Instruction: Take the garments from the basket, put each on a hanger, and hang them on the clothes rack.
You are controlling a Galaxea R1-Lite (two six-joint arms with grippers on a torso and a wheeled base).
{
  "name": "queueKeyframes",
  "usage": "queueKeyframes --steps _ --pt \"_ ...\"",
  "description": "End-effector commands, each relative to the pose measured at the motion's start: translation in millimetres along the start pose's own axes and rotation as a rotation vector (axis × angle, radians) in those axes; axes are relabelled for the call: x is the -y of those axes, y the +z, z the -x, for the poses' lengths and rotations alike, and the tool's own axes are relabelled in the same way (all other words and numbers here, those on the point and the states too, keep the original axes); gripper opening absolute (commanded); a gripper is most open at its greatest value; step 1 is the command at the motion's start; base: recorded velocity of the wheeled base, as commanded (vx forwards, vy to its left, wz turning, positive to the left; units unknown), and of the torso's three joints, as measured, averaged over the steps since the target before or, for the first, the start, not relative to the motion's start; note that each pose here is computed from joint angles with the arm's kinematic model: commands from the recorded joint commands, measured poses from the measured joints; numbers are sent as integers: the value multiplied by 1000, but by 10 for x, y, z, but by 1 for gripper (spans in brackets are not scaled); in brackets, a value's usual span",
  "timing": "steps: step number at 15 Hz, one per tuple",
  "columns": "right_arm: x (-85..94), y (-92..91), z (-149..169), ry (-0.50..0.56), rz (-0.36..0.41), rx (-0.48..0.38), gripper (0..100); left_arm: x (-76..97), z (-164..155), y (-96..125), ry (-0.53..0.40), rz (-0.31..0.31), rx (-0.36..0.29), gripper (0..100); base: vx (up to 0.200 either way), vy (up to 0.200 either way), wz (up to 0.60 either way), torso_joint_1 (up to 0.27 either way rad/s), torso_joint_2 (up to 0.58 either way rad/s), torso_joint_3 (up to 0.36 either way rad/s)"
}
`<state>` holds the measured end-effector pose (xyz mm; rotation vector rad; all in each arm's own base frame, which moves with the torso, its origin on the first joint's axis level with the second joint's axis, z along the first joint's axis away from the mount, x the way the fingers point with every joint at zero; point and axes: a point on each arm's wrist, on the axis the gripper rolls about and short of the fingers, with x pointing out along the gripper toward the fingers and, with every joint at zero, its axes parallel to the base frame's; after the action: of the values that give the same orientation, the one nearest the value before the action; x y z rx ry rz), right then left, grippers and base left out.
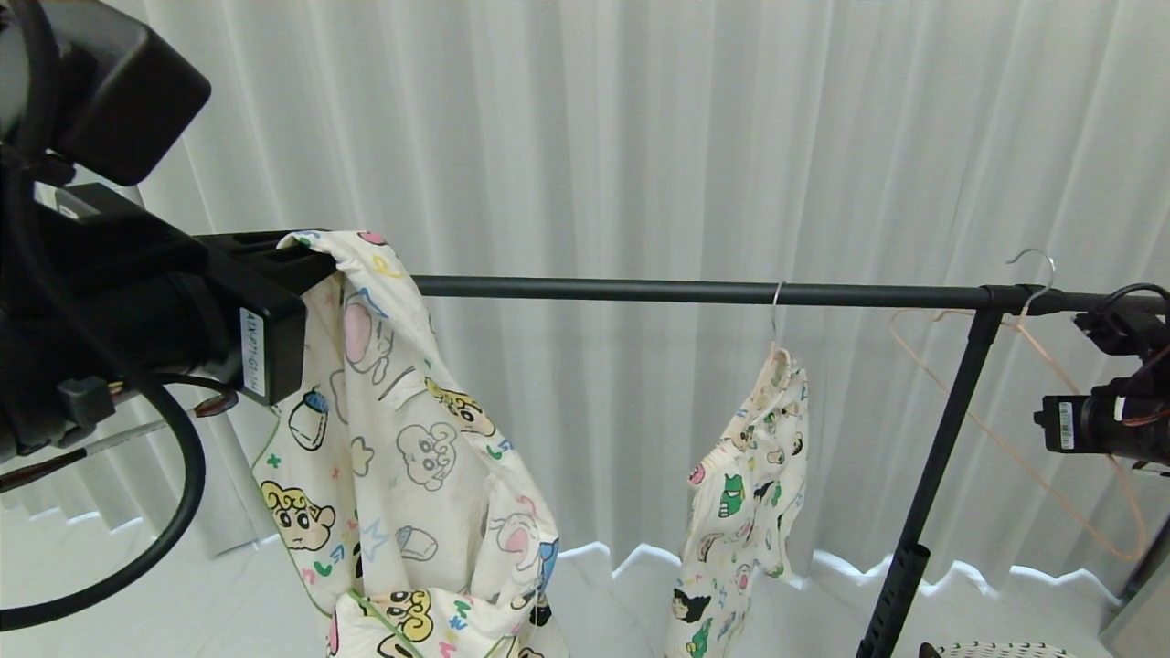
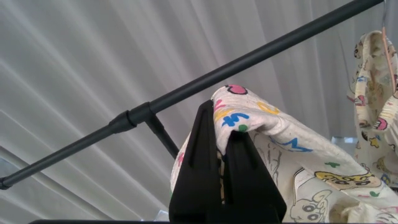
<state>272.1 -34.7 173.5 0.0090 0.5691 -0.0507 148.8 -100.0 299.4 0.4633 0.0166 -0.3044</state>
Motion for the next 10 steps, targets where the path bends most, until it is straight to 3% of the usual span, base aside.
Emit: queueKeyframes --steps 1,3,4,10 --pt "-21 -59 265 -1 3 32 0 -6 9 3 3 0 1 0 0 0 0 0 0 0" --pt "-39 -184 443 -1 -3 38 0 -7 3 2 4 -27 1 0 0 0 0 0 0 0" --pt "-50 -254 561 -2 -10 49 0 -13 2 -1 15 -50 -5 0 -200 0 0 -2 2 7" --pt "-104 -626 1047 -3 -1 95 0 17 -17 -66 23 -46 -17 0 -200 0 0 0 2 4"
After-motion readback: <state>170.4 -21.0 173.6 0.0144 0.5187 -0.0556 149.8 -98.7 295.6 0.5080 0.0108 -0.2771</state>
